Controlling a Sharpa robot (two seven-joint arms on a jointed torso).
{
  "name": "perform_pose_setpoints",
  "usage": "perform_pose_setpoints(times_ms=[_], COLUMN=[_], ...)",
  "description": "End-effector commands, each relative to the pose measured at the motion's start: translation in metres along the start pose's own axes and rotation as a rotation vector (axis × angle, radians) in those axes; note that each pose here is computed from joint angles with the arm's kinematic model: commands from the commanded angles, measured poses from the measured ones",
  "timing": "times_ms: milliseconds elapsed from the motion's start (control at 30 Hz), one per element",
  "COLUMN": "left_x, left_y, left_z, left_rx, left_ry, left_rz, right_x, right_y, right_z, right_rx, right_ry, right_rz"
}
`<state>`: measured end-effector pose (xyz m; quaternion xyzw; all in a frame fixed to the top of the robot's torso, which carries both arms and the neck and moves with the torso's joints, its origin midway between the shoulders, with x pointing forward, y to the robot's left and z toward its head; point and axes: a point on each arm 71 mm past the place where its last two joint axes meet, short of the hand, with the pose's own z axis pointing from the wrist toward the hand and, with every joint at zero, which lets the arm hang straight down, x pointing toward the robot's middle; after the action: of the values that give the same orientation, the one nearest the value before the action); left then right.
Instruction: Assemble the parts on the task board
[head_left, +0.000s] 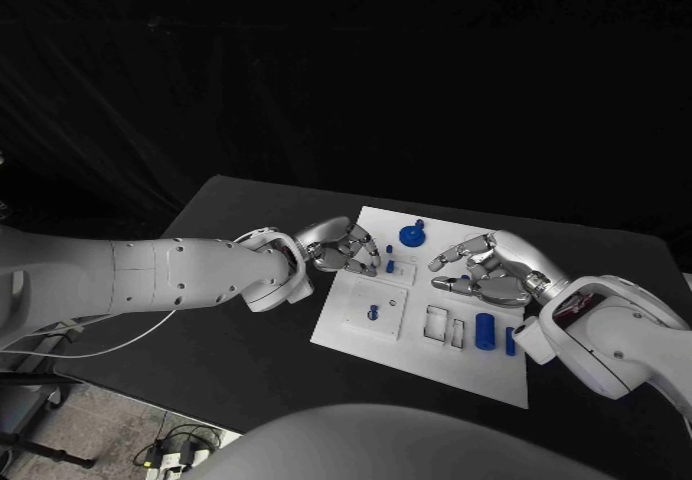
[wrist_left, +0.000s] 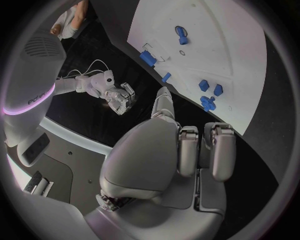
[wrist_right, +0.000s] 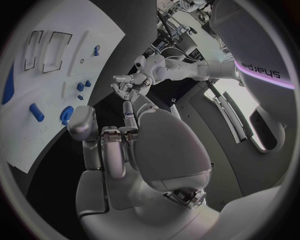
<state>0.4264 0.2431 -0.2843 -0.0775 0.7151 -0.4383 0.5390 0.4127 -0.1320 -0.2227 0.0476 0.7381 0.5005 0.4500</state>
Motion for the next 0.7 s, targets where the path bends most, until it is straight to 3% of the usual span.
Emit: perform_pose_setpoints(times_ms=[33, 433, 700], left_x=[0.0007, 0.0004, -0.0035], left_y=[-0.0084, -0.0174, -0.0212], left_z=[-0.0015, -0.0037, -0.0053], left_rx=[0.102, 0.194, 0.242], left_ry=[0.019, -0.015, -0.083], left_rz=[0.151, 0.261, 0.337], right_x=[0.006, 0.013, 0.015], right_y=[-0.001, -0.003, -0.005], right_z=[0.002, 0.005, 0.005], right_rx=[0.016, 0.033, 0.040], right_ry=[0.064, 0.093, 0.100], right_rz=[-0.124, -0.153, -0.156])
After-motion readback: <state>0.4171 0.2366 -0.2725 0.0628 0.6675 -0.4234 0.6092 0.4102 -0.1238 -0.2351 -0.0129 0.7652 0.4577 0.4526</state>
